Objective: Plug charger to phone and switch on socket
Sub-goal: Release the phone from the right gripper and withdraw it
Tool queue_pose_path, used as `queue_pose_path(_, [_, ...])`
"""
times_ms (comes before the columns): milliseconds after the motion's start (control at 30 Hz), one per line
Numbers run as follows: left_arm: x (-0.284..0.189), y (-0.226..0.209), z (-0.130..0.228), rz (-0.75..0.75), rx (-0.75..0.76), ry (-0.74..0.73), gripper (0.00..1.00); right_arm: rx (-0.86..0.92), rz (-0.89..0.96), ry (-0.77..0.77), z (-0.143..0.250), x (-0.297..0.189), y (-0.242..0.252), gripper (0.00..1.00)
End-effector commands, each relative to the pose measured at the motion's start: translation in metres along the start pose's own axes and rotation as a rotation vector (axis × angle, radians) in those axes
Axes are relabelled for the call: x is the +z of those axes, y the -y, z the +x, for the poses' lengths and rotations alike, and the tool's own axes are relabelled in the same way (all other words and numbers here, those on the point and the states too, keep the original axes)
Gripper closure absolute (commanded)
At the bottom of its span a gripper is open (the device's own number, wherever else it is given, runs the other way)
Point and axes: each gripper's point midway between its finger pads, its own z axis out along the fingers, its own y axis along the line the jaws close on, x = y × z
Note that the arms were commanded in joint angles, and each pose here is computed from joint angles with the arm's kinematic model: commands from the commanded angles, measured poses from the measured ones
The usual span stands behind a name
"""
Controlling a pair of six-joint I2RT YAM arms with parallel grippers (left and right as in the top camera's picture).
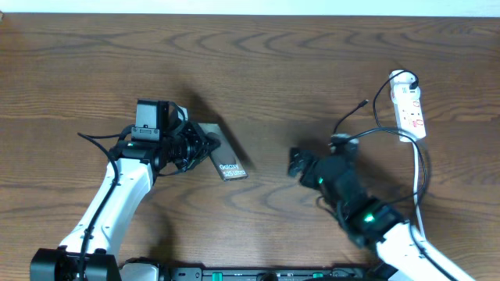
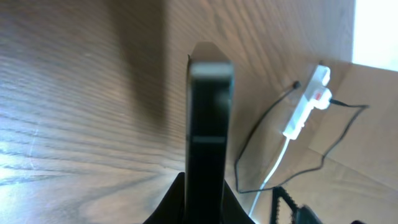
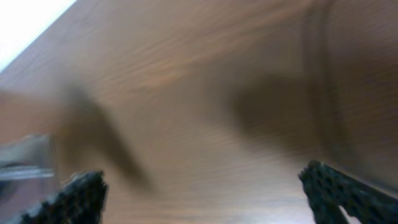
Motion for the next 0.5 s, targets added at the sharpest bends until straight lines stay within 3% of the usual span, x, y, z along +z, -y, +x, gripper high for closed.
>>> queue_pose_path(0, [-0.004, 0.021, 0.007, 0.096, 0.035, -0.053, 0.93, -0.019, 0.130, 0.080, -0.056, -0.025, 0.011, 0.01])
queue_pose_path(167, [-0.008, 0.043, 0.014, 0.205, 0.072, -0.105, 0.93, -0.011, 0.272, 0.034, -0.086, -0.044, 0.032, 0.01])
queue_pose_path(467, [-0.011, 0.050, 0.022, 0.247, 0.080, -0.153, 0.93, -0.016, 0.163, -0.046, -0.085, -0.029, 0.010, 0.04])
